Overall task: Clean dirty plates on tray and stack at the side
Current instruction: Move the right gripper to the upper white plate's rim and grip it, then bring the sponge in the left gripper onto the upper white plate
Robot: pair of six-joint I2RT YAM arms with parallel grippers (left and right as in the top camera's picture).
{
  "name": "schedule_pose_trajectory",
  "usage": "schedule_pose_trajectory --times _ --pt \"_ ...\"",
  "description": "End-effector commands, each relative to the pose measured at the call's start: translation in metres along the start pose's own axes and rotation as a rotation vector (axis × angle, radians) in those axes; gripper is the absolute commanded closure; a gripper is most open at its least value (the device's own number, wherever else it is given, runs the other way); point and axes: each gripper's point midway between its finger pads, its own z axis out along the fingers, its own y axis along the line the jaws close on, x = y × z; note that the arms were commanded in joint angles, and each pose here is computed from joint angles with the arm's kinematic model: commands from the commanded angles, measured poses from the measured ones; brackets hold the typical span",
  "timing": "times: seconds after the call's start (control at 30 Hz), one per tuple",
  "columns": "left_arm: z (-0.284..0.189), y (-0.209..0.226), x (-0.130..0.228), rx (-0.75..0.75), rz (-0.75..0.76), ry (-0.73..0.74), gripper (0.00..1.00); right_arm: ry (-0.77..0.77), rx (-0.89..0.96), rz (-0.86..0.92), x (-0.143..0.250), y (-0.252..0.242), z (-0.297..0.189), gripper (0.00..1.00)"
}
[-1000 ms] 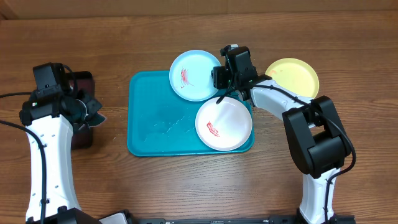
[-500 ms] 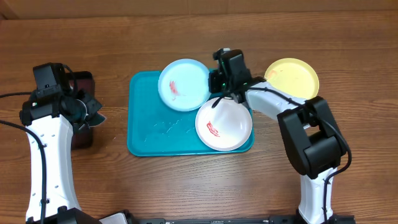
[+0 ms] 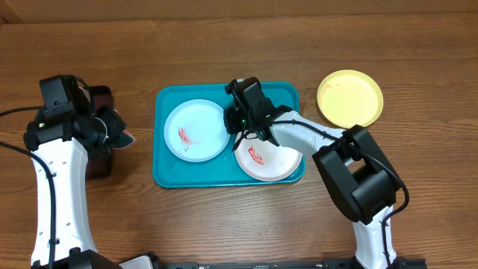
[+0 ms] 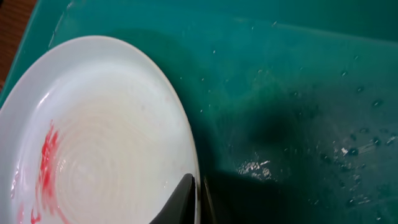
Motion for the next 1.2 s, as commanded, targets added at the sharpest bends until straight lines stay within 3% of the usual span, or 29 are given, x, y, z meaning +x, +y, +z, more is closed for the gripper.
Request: schedule_pose_trajectory --times 0.0,0.27,0.47,0.5,0.57,0.73,1.07,1.17 --pt "0.004 -0.013 0.009 0.043 0.062 0.033 0.96 0.031 -0.013 0.01 0.011 0.009 0.005 0.93" --pt "0.006 -0.038 0.021 0.075 0.193 0.04 0.96 0.05 -0.027 0.001 0.018 0.028 0.003 0.94" --pt "0.007 -0.049 0.028 0.084 0.256 0.042 0.96 0.031 0.068 0.001 0.006 0.016 -0.004 0.81" --pt "0.007 -0.05 0.028 0.085 0.26 0.043 0.96 0.025 0.089 0.0 0.005 0.013 -0.004 0.78" --pt "0.008 -0.052 0.03 0.088 0.267 0.046 0.96 0.01 0.111 -0.025 0.001 0.009 -0.005 0.61" --pt "0.012 -0.056 0.034 0.087 0.284 0.062 0.96 -0.023 0.104 -0.16 -0.015 0.015 -0.008 0.4" --pt "0.037 -0.054 0.043 0.06 0.291 0.138 0.96 -0.07 0.182 -0.265 -0.032 -0.001 -0.012 0.36" --pt "0.042 -0.055 0.045 0.059 0.301 0.148 0.96 -0.071 0.163 -0.262 -0.032 0.0 -0.011 0.44"
